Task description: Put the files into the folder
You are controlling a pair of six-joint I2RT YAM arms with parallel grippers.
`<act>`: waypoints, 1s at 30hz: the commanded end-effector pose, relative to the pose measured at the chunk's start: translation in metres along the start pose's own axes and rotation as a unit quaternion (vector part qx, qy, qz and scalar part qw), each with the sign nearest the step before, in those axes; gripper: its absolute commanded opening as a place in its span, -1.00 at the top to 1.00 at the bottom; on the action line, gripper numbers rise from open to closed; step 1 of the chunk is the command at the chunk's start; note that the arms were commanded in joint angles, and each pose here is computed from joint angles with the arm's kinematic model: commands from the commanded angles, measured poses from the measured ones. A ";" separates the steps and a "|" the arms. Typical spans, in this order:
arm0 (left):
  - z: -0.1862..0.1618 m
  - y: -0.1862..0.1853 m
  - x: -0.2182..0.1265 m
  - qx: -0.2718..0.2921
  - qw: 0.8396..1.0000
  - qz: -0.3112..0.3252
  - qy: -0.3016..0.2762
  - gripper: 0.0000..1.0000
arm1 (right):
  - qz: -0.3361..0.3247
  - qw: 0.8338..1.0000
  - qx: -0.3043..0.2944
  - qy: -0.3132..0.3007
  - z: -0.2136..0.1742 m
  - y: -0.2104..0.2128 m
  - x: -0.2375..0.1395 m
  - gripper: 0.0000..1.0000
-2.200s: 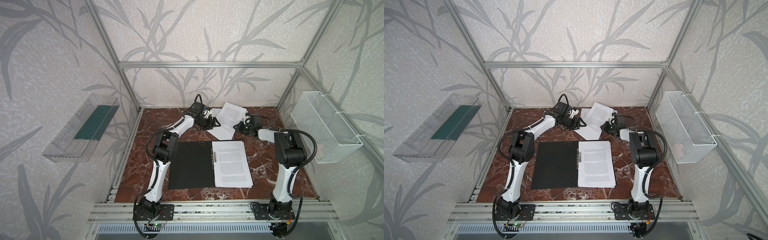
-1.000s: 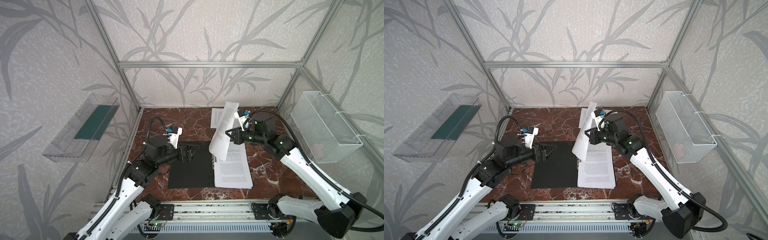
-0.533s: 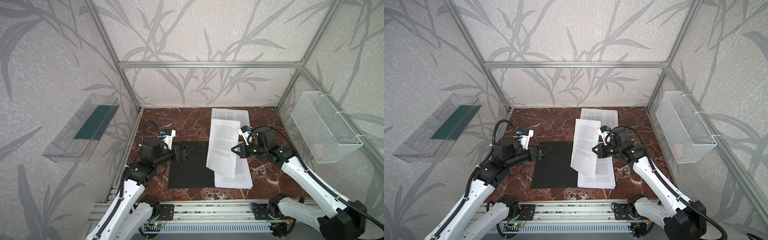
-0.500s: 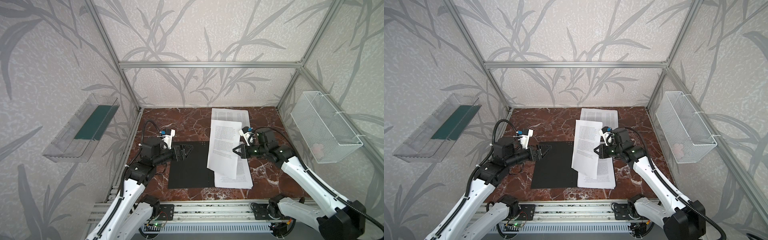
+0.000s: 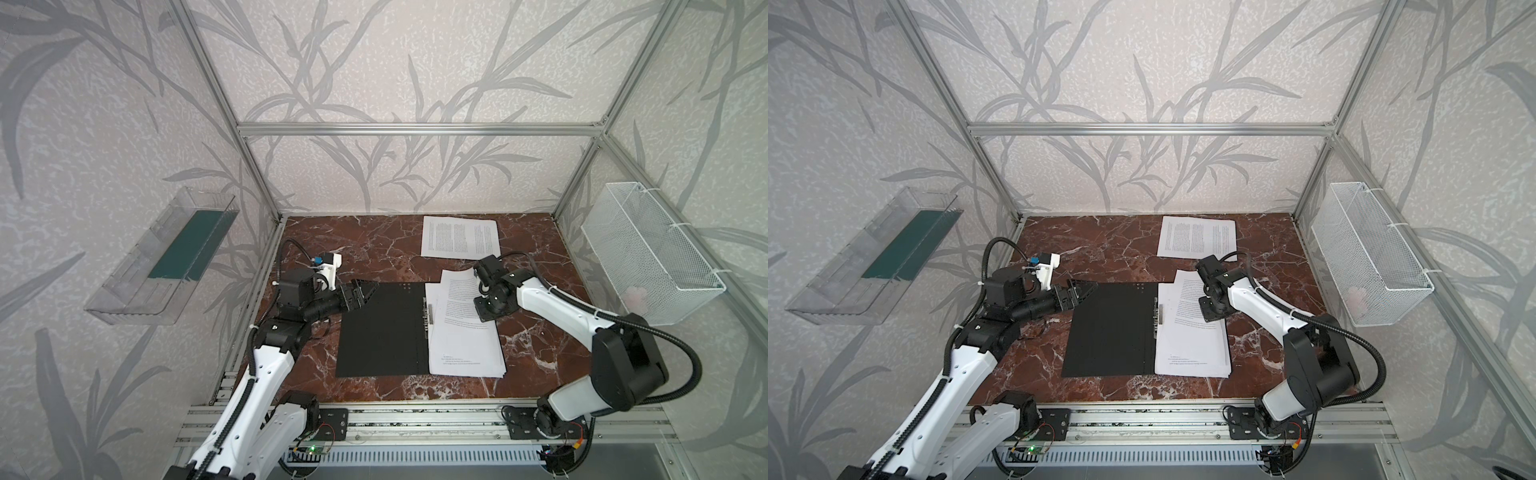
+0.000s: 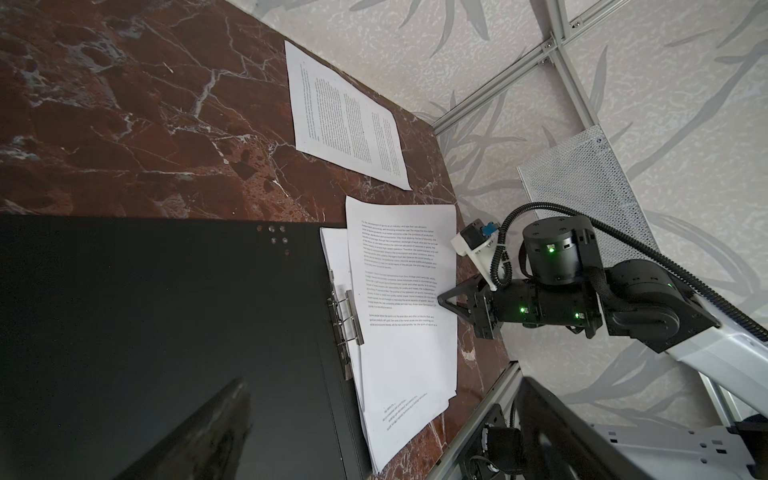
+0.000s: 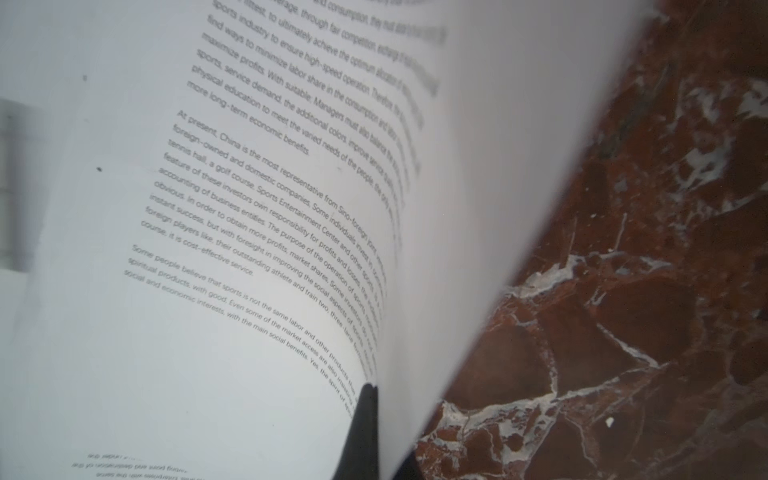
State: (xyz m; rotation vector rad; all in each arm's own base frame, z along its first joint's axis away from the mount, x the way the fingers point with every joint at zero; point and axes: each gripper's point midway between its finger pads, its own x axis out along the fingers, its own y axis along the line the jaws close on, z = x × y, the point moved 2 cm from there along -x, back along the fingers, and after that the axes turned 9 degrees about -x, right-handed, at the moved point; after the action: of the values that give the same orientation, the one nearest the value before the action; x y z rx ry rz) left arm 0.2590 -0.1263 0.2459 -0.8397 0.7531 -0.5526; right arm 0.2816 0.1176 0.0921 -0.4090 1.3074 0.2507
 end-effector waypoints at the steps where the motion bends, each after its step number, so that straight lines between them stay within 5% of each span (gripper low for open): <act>1: 0.006 0.002 0.001 -0.023 0.999 -0.026 -0.003 -0.98 | -0.087 0.995 -0.042 0.034 -0.004 -0.018 -0.006 1.00; 12: 0.011 0.006 -0.007 -0.029 0.999 -0.026 -0.020 -0.98 | -0.092 0.992 -0.090 0.010 0.002 0.004 -0.020 1.00; 18: 0.012 0.011 -0.005 -0.045 0.999 -0.017 -0.016 -0.98 | -0.042 0.991 -0.122 0.017 0.000 0.027 -0.018 1.00; 30: -0.002 0.010 0.003 -0.048 0.999 -0.009 0.017 -0.98 | -0.006 0.994 -0.111 0.022 -0.013 0.039 -0.016 1.00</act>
State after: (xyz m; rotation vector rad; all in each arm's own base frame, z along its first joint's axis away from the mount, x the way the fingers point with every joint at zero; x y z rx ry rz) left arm 0.2630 -0.1192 0.2302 -0.9389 0.7996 -0.5326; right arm 0.2591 0.1446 0.0951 -0.6471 1.3231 0.3496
